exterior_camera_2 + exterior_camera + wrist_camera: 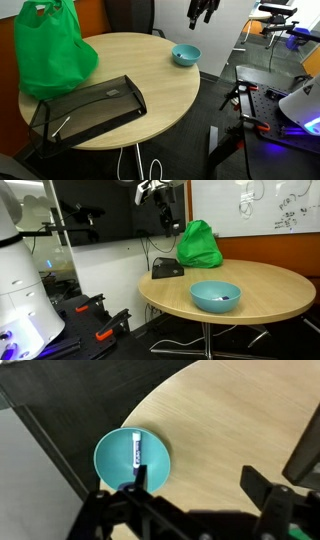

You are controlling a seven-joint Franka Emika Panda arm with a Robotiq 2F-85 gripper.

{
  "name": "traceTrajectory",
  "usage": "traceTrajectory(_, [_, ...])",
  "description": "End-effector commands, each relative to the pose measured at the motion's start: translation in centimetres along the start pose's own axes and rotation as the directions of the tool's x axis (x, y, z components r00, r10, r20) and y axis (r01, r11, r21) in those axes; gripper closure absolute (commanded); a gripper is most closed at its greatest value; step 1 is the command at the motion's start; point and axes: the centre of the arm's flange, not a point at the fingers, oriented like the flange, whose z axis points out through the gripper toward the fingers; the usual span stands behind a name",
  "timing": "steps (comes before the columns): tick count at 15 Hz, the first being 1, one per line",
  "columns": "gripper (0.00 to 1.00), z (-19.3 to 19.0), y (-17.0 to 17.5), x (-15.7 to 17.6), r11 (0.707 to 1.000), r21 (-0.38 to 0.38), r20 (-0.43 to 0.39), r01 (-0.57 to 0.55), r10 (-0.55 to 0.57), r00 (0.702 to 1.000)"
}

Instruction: Remove the black marker from the bowl and put it on the table

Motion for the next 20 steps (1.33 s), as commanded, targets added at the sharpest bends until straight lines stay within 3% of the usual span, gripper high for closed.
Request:
traceTrajectory(1, [0.00,0.3,-0.1,0.3,1.000,-0.002,0.005,-0.001,0.001,1.000])
traceTrajectory(6, [0.00,0.4,0.0,1.2,1.000,-0.004,0.003,-0.018,0.018,1.000])
traceTrajectory(10, [0.00,3.4,3.8,5.0,0.991,0.008,-0.036,-0.137,0.137,0.990])
traceTrajectory(14, [0.00,9.1,7.0,8.3,0.987,0.018,-0.017,-0.162,0.162,0.987])
traceTrajectory(20, [0.00,18.6,6.3,10.8,0.987,-0.044,0.076,-0.157,0.160,0.984])
